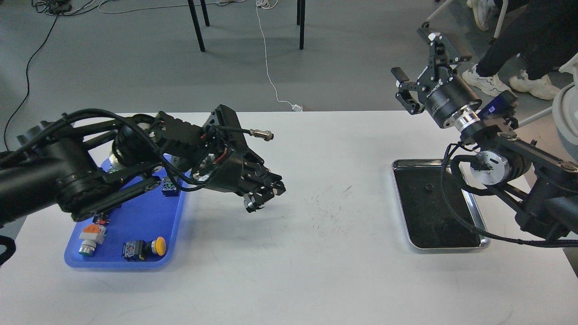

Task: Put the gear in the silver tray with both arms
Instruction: 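Lift the gear and carry it with the left gripper to the table center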

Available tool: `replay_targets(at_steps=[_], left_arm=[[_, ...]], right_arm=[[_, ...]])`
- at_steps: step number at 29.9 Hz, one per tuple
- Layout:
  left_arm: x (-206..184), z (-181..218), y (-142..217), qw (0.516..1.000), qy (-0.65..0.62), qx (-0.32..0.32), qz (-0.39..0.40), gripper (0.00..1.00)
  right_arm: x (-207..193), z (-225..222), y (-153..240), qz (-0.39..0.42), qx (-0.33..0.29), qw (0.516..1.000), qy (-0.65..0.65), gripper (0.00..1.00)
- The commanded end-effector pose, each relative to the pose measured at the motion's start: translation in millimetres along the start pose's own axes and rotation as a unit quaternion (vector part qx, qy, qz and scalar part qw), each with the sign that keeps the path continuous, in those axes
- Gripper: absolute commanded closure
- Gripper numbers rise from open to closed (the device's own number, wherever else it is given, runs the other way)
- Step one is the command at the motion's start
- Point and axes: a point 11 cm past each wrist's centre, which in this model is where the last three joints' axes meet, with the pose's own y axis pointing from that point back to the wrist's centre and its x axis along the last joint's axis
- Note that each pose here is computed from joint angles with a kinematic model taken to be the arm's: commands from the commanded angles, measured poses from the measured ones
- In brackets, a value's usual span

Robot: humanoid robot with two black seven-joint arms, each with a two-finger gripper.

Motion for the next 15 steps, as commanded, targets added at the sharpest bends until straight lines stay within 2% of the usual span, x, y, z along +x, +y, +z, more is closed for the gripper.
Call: replay_targets(at_steps=[1,10,15], left_arm=[[17,12,-34,1.000,-0.006,-0.021,-0.002,0.84],[46,62,-99,0.997,-0.024,-0.077,-0.013,0.83],[28,40,-102,0.998,0.003,-0.048,-0.033,0.83]], right_arm=[[-12,-29,-21,-0.017,0.028,0.999,0.013,0.03],[-28,-22,-28,-0.047,0.003,0.998,0.042,0.03],[-36,-12,-29,-0.052,-0.003,0.998,0.033,0.03]])
